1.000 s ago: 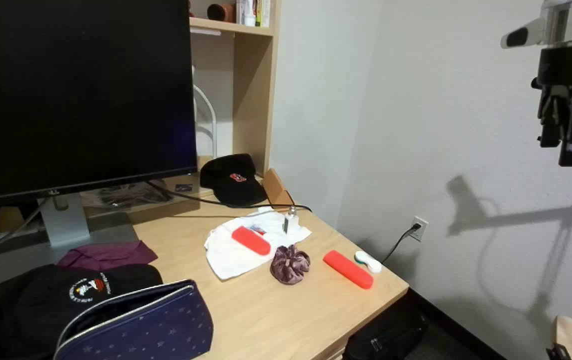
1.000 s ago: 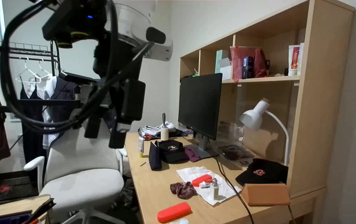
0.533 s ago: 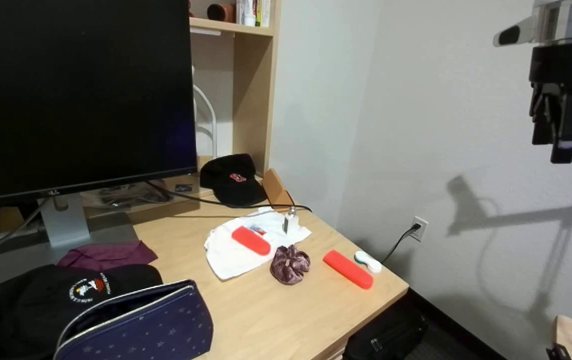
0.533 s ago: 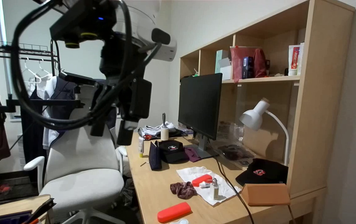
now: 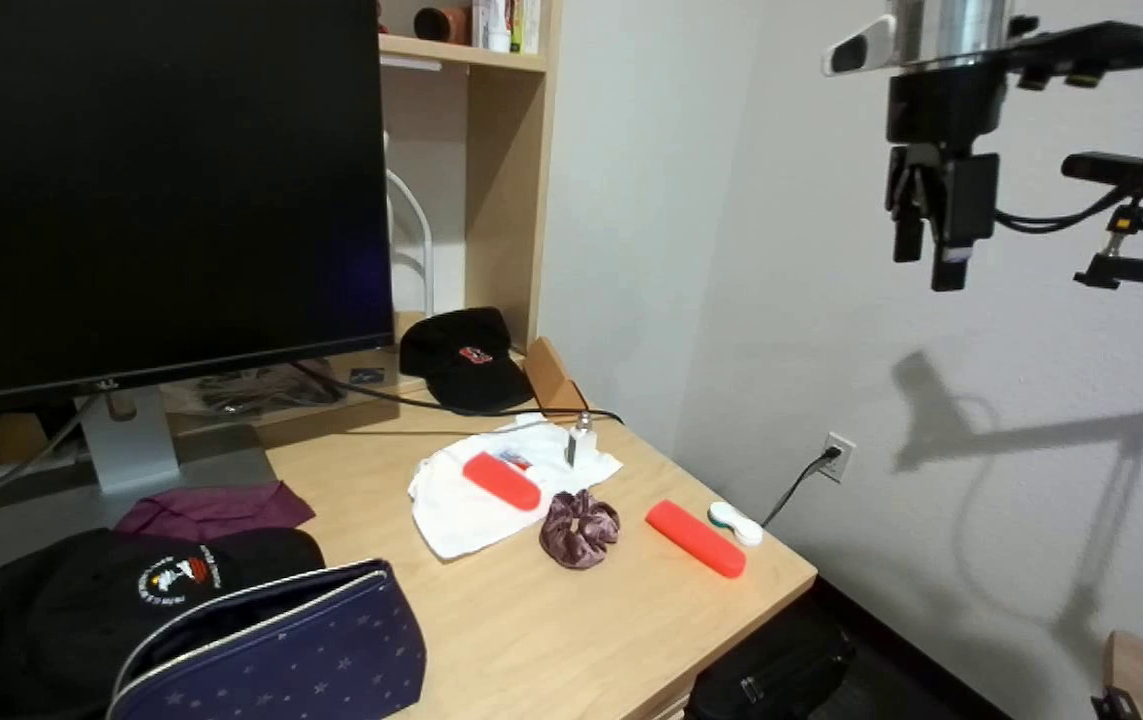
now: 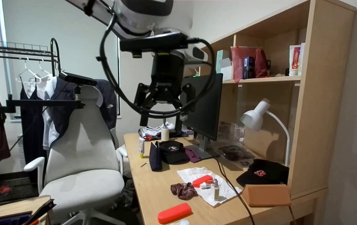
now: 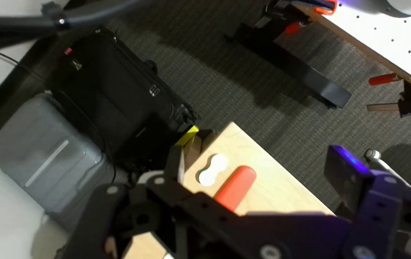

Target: Stack the orange objects

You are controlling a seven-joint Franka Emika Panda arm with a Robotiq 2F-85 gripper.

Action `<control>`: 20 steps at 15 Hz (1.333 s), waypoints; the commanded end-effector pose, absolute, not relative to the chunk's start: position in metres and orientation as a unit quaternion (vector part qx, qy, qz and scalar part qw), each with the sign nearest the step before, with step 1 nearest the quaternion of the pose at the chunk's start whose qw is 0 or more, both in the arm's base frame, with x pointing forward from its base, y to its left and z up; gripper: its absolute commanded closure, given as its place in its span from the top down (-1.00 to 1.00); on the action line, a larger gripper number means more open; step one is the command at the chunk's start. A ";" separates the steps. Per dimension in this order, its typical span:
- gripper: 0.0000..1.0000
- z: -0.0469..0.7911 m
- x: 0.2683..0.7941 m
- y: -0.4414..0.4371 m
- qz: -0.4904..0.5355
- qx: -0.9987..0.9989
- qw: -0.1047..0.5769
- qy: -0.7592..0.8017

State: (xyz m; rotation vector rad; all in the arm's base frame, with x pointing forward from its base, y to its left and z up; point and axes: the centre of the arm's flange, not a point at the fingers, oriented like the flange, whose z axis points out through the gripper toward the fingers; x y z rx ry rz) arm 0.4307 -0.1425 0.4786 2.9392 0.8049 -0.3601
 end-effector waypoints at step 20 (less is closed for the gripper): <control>1.00 0.387 0.590 -0.052 -0.117 0.919 -0.032 0.374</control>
